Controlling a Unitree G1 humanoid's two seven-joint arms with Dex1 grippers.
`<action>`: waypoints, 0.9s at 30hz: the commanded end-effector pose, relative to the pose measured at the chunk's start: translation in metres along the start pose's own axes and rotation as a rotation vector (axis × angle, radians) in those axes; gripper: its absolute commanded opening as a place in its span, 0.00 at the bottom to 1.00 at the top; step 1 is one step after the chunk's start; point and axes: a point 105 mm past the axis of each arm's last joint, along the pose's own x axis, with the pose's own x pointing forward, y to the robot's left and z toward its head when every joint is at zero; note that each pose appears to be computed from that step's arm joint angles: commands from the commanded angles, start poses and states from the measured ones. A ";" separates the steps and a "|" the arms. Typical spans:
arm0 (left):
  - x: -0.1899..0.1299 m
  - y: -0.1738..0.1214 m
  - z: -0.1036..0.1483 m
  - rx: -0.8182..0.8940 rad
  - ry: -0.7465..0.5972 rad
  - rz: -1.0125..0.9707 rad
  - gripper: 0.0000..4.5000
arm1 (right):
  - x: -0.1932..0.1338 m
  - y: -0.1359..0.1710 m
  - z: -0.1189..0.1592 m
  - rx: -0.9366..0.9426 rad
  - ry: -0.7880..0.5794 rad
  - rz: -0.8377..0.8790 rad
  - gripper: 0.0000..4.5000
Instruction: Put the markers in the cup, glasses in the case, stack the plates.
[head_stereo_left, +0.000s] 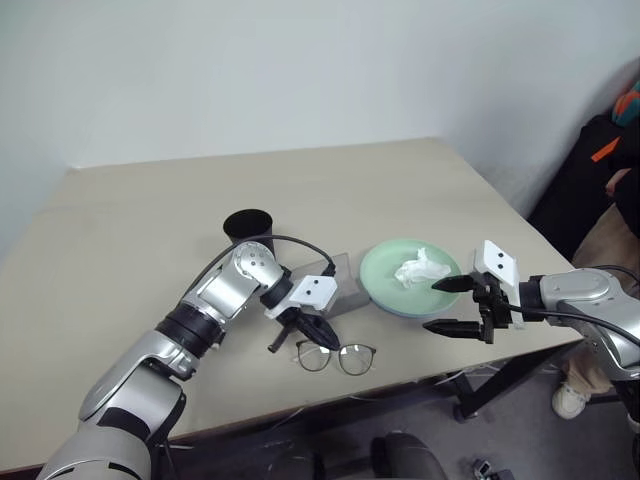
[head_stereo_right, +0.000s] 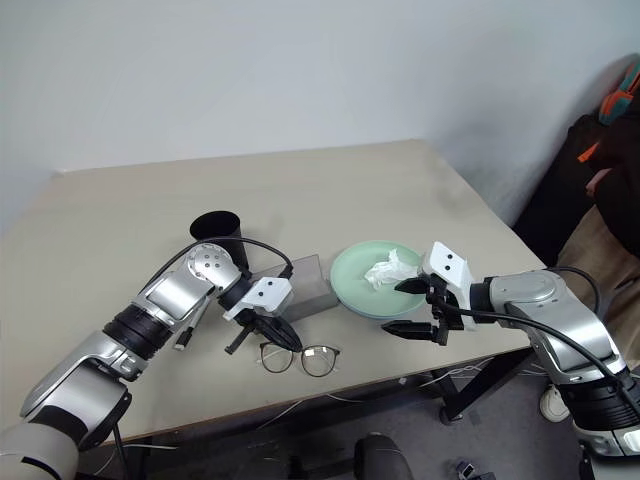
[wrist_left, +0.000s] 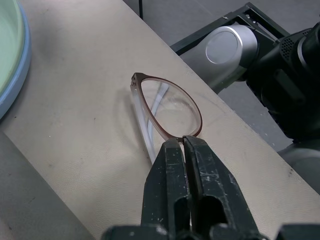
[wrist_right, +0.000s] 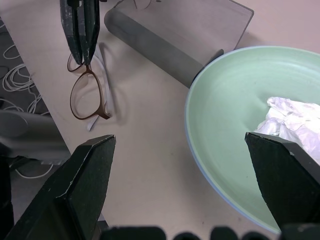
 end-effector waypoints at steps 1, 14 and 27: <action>-0.005 0.002 0.009 0.037 -0.004 0.010 0.28 | -0.004 -0.003 0.010 -0.038 -0.021 -0.019 1.00; 0.004 0.001 0.003 0.026 0.006 0.003 0.57 | -0.002 -0.002 0.010 -0.031 -0.023 -0.023 1.00; 0.008 0.004 -0.008 0.007 0.060 0.018 0.01 | -0.002 -0.004 0.009 -0.025 -0.025 -0.037 1.00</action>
